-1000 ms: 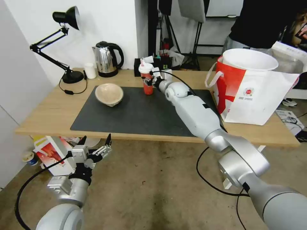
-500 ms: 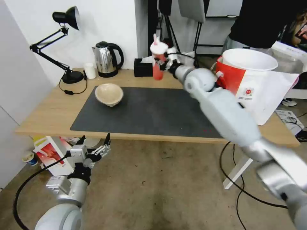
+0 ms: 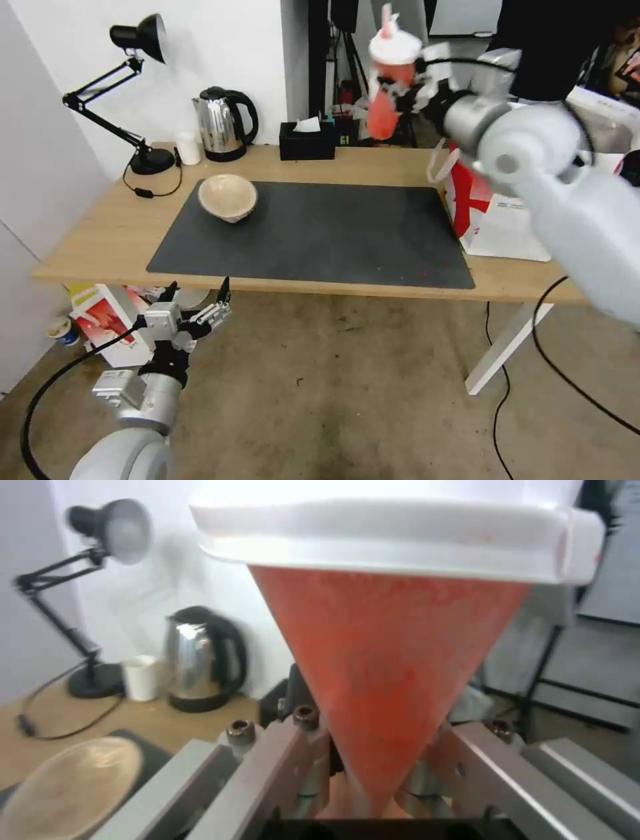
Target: Pick up the trash from the table and place it into the takeout bag.
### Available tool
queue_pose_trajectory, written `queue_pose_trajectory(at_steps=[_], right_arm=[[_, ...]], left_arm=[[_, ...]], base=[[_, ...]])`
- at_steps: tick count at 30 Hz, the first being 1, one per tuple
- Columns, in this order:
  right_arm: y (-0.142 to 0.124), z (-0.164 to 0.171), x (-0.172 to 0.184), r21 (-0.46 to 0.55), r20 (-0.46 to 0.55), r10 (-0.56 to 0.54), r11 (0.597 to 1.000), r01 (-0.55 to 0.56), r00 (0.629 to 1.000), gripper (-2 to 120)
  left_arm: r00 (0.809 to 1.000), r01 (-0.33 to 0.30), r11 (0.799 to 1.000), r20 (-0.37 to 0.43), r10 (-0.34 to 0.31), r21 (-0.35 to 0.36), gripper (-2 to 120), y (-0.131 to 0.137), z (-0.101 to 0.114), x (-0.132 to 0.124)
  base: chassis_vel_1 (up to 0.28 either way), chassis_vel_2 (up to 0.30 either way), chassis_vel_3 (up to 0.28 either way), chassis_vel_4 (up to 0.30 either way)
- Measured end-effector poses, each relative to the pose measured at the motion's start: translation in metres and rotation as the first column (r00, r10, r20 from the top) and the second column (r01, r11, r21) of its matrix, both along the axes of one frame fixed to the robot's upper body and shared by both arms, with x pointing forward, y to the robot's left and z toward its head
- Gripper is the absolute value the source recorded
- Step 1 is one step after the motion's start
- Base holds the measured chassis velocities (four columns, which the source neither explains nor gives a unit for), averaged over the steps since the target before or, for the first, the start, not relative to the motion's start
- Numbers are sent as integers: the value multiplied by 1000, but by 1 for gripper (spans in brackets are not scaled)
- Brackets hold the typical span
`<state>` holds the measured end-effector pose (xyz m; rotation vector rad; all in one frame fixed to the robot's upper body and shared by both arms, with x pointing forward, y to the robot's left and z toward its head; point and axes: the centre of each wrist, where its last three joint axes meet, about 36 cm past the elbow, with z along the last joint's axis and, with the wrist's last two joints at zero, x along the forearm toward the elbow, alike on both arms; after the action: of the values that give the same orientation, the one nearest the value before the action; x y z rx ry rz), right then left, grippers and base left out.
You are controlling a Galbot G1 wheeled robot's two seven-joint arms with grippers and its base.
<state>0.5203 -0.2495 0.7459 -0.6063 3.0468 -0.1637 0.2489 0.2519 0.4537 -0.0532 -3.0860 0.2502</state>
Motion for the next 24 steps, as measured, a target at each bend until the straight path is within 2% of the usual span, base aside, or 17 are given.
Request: queue_pose_trajectory(at_steps=[6, 10, 11, 14, 19, 24], right_arm=[[-25, 22, 2, 5, 21, -63, 998, 63, 998, 6], [-58, 42, 15, 16, 34, -135, 991, 134, 990, 6], [-58, 42, 15, 16, 34, -135, 991, 134, 990, 6], [-88, 51, 27, 24, 25, -202, 979, 202, 979, 6], [-121, 52, 40, 25, 13, -268, 963, 268, 963, 5], [-140, 45, 49, 26, -4, -315, 949, 315, 949, 5]], left_arm=[[1000, 1, 1000, 5, -1, 0, 100, 0, 1, -1], [1000, 10, 1000, 25, -11, 13, 100, -1, 1, 0], [1000, 10, 1000, 25, -11, 13, 100, -1, 1, 0], [999, 14, 1000, 30, -15, 18, 100, -1, 1, -1], [999, 18, 1000, 34, -19, 21, 100, 0, 2, 0], [999, 21, 1000, 35, -21, 19, 100, 0, 3, 0]], base=[[0, 0, 0, 0], [0, 0, 0, 0], [0, 0, 0, 0], [0, 0, 0, 0], [0, 0, 0, 0], [0, 0, 0, 0]])
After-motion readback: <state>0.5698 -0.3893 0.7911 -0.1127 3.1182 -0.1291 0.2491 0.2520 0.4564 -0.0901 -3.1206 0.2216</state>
